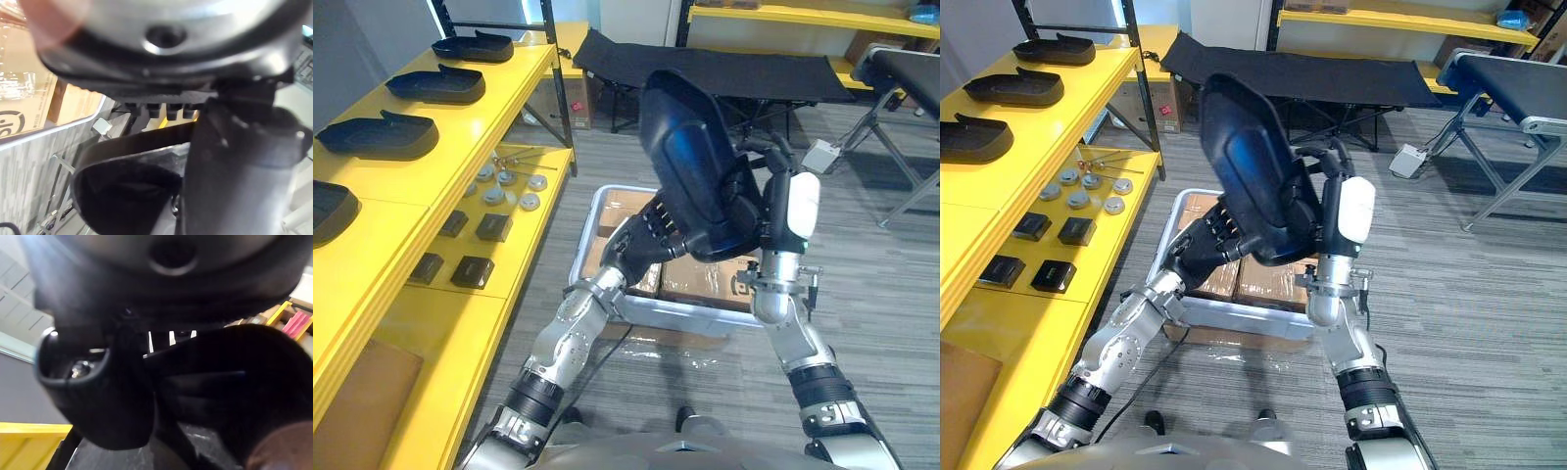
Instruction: Walk over and take three plastic housings, then place them on the shelf
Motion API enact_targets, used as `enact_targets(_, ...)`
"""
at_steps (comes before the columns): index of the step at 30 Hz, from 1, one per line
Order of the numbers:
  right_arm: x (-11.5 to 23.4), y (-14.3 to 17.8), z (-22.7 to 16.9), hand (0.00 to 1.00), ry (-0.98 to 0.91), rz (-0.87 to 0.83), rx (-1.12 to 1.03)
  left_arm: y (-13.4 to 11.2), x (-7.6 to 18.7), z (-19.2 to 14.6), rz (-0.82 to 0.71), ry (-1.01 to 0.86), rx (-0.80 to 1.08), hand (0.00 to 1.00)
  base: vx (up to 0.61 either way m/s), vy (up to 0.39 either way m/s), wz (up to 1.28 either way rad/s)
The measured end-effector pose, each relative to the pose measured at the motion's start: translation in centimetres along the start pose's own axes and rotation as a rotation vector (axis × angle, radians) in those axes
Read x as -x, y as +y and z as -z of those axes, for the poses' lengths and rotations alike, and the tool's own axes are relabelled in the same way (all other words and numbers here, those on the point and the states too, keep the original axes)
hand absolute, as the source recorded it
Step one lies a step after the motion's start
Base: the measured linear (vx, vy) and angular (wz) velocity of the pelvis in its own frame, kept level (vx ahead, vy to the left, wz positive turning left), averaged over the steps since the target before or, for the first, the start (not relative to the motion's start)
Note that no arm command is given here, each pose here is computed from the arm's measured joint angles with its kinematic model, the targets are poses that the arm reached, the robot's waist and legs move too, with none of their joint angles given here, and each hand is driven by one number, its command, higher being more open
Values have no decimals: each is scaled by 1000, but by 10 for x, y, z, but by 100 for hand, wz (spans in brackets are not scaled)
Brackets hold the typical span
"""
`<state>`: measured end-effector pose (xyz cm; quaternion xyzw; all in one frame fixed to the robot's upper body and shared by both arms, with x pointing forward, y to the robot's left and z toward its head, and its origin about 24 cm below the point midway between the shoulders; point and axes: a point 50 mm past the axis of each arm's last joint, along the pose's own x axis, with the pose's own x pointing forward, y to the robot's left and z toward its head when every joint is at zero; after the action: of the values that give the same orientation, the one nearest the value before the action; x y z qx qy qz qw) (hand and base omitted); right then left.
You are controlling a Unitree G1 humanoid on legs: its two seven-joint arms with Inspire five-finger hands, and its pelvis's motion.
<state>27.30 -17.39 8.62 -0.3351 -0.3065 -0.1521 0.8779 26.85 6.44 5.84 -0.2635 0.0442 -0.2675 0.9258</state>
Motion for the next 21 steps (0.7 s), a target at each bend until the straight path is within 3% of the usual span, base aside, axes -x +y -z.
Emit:
enact_targets(9, 9, 6, -13, 0, -52, -51, -58, 1, -3, -3, -44, -37, 41, 100, 1, 2, 1)
enact_targets(10, 11, 7, -13, 0, -49, -60, -61, 0, -3, -3, -43, -44, 49, 0, 0, 0, 0)
enact_targets(21, 26, 14, -19, 0, -14, -82, -123, 5, -3, -10, -97, -102, 170, 0, 0, 0, 0)
